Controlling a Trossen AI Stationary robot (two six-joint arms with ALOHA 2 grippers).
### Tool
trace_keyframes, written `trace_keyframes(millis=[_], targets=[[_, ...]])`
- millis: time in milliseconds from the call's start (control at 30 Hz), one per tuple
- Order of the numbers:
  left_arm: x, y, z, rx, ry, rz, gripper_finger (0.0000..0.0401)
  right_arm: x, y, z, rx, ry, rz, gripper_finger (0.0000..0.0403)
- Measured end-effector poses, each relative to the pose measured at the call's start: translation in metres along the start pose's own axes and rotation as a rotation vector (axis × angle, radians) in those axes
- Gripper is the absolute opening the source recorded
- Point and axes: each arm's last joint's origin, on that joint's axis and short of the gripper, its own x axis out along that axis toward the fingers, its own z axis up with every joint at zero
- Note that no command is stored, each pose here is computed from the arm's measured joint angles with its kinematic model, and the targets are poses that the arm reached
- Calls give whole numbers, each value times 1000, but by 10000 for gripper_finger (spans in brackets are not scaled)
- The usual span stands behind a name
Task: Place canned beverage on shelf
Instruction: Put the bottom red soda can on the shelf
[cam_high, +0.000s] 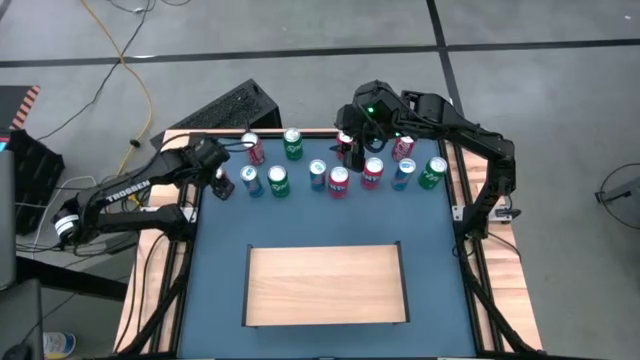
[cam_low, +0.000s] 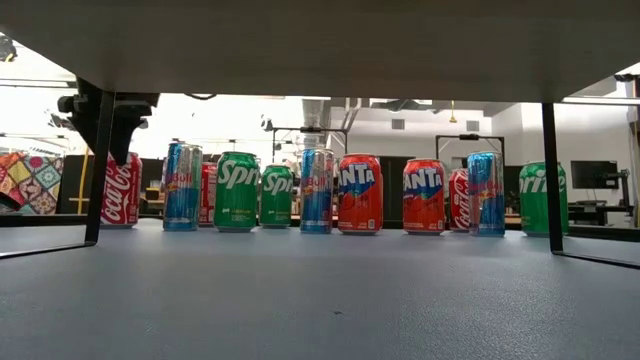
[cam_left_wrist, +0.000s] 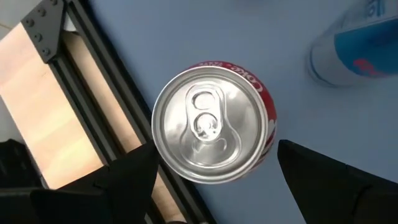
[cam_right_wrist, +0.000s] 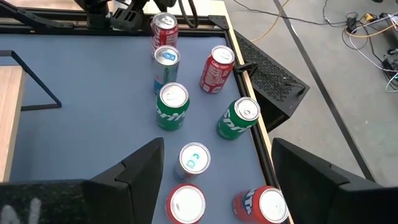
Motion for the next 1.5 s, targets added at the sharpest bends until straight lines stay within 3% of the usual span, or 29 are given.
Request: trace_keyframes(millis=[200, 467, 767, 1100, 1267, 1400, 1500], targets=[[5, -2, 3, 4, 21, 11, 302, 0, -3, 0, 7, -3, -9, 281], [8, -4, 6, 6, 23, 21, 227, 0, -3, 0, 7, -2, -9, 281], [-19, 3, 5, -77, -101, -78, 194, 0, -4, 4, 2, -49, -4, 281], [-37, 11, -2, -108, -191, -109, 112, 0, -2, 8, -15, -101, 54, 281], [-39, 9, 1, 3, -224, -161, 137, 0, -2, 8, -17, -98, 56, 281], [-39, 5, 4, 81, -240, -268, 202, 0, -2, 8, -17, -95, 57, 281], [-40, 5, 5, 96, -254, -280, 264, 0, -2, 8, -17, -96, 58, 281]])
